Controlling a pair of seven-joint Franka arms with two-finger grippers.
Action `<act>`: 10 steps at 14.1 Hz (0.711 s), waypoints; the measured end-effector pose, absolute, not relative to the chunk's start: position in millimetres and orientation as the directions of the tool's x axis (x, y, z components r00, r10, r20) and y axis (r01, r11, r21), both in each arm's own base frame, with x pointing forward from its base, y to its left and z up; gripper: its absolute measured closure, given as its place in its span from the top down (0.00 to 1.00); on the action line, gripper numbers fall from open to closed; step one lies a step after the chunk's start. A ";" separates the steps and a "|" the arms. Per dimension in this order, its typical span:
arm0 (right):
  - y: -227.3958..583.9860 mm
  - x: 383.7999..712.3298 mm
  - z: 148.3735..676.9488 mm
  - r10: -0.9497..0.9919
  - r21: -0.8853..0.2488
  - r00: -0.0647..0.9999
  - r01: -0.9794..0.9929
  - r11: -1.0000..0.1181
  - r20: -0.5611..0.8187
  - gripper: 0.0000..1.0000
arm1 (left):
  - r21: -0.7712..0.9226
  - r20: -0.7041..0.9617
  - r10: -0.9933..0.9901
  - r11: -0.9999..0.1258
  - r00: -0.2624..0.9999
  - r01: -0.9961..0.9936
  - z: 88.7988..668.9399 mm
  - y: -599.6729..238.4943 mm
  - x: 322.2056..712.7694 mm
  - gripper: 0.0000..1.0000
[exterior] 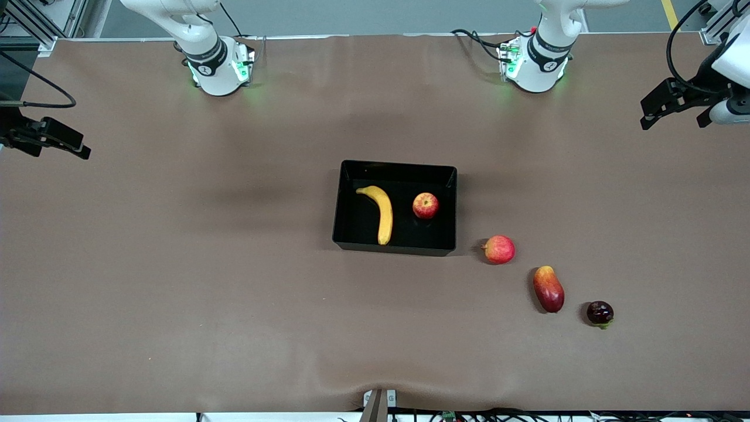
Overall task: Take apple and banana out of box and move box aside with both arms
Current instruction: 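Reach the left gripper into the black box over the red apple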
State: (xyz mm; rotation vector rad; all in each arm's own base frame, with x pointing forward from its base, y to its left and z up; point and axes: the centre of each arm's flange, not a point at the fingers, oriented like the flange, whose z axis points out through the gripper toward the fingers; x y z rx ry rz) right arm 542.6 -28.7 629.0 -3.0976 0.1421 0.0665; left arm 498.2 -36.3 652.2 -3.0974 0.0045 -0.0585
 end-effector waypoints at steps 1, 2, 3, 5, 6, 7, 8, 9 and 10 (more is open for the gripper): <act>-28.7 542.6 629.0 -0.091 -0.038 0.995 -0.092 -0.995 -0.045 1.00 | -0.044 0.036 -0.004 -0.999 0.999 -0.002 651.5 -36.3 498.6 1.00; -28.7 542.6 629.0 -0.091 -0.038 0.995 -0.092 -0.995 -0.045 1.00 | -0.044 0.035 -0.004 -0.999 0.999 -0.002 650.7 -36.3 499.1 1.00; -28.6 542.6 629.0 -0.091 -0.038 0.995 -0.092 -0.995 -0.045 1.00 | -0.044 0.032 -0.004 -0.999 0.999 -0.002 649.3 -36.4 500.0 1.00; -28.5 542.6 628.9 -0.090 -0.038 0.995 -0.092 -0.995 -0.045 1.00 | -0.045 0.019 -0.013 -0.999 1.000 -0.012 642.9 -41.3 505.6 1.00; -28.5 542.6 628.9 -0.090 -0.038 0.995 -0.092 -0.995 -0.045 1.00 | -0.045 0.011 -0.028 -0.999 1.000 -0.028 638.1 -49.8 512.6 1.00; -28.3 542.7 628.9 -0.090 -0.038 0.995 -0.092 -0.995 -0.045 1.00 | -0.047 -0.004 -0.048 -0.998 0.999 -0.048 629.5 -64.9 521.3 1.00; -28.2 542.8 628.8 -0.090 -0.038 0.995 -0.091 -0.995 -0.045 1.00 | -0.047 -0.025 -0.047 -0.998 0.999 -0.048 616.7 -85.1 529.4 1.00; -28.0 542.8 628.8 -0.089 -0.038 0.995 -0.091 -0.995 -0.045 1.00 | -0.050 -0.052 -0.022 -0.998 0.998 -0.025 599.9 -109.3 536.0 1.00; -27.9 542.8 628.8 -0.089 -0.038 0.995 -0.091 -0.995 -0.045 1.00 | -0.053 -0.073 0.007 -0.999 0.997 0.003 581.7 -135.5 541.6 1.00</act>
